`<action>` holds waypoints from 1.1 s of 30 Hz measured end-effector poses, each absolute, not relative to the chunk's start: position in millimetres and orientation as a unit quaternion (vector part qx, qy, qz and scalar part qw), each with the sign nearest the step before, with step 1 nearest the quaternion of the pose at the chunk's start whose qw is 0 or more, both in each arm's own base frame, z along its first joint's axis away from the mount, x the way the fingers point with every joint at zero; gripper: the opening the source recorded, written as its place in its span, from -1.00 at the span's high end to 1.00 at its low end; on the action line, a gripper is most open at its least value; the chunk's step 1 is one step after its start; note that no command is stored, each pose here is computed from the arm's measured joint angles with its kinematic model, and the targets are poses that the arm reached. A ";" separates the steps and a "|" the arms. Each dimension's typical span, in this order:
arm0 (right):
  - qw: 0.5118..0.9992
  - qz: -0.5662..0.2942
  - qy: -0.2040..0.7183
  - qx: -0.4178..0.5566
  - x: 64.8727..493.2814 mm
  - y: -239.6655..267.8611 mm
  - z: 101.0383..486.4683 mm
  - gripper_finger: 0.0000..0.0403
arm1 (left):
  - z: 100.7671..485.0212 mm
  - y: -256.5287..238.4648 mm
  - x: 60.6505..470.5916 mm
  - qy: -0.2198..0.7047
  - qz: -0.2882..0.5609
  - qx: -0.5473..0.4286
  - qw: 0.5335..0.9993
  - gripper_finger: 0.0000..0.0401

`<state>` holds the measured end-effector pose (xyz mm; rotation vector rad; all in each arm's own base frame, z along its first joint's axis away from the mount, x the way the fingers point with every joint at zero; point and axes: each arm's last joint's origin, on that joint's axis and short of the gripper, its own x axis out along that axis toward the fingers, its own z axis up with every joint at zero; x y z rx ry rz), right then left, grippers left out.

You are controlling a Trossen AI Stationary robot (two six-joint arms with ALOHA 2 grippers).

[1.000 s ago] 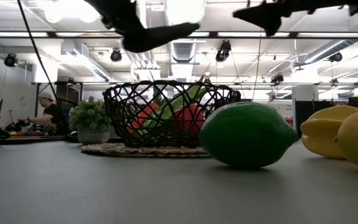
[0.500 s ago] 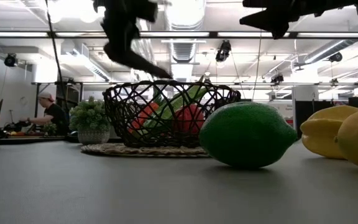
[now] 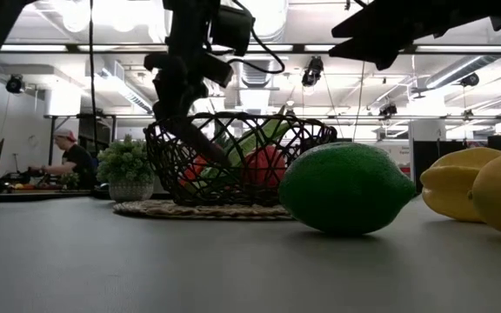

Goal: Build produce basket
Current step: Put the purple eggplant into the basket, then put the purple grapes into the basket

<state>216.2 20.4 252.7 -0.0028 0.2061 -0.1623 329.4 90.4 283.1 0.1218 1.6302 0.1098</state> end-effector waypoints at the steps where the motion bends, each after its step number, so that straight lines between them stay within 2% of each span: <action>1: 0.991 -0.081 0.103 -0.001 216.2 20.4 252.7 -0.32 | 281.6 90.1 330.2 0.729 0.047 0.055 0.681 0.32; 9: 0.991 -0.081 0.103 -0.001 216.2 20.5 252.7 -0.32 | 280.7 88.7 330.9 0.730 0.043 0.059 0.680 0.29; 19: 0.991 -0.080 0.103 0.000 216.2 20.5 252.7 -0.32 | 280.5 88.0 329.5 0.735 0.037 0.054 0.675 -0.10; 26: 0.991 -0.081 0.103 0.005 216.1 20.5 252.5 -0.30 | 292.0 86.9 325.8 0.737 0.050 0.057 0.672 -0.16; 30: 0.991 -0.081 0.104 0.003 216.1 20.5 252.5 -0.31 | 317.0 77.2 318.7 0.703 0.076 0.049 0.706 -0.16; 33: 0.991 -0.080 0.104 0.000 216.1 20.5 252.5 -0.31 | 338.2 64.9 314.6 0.647 0.091 0.051 0.755 -0.16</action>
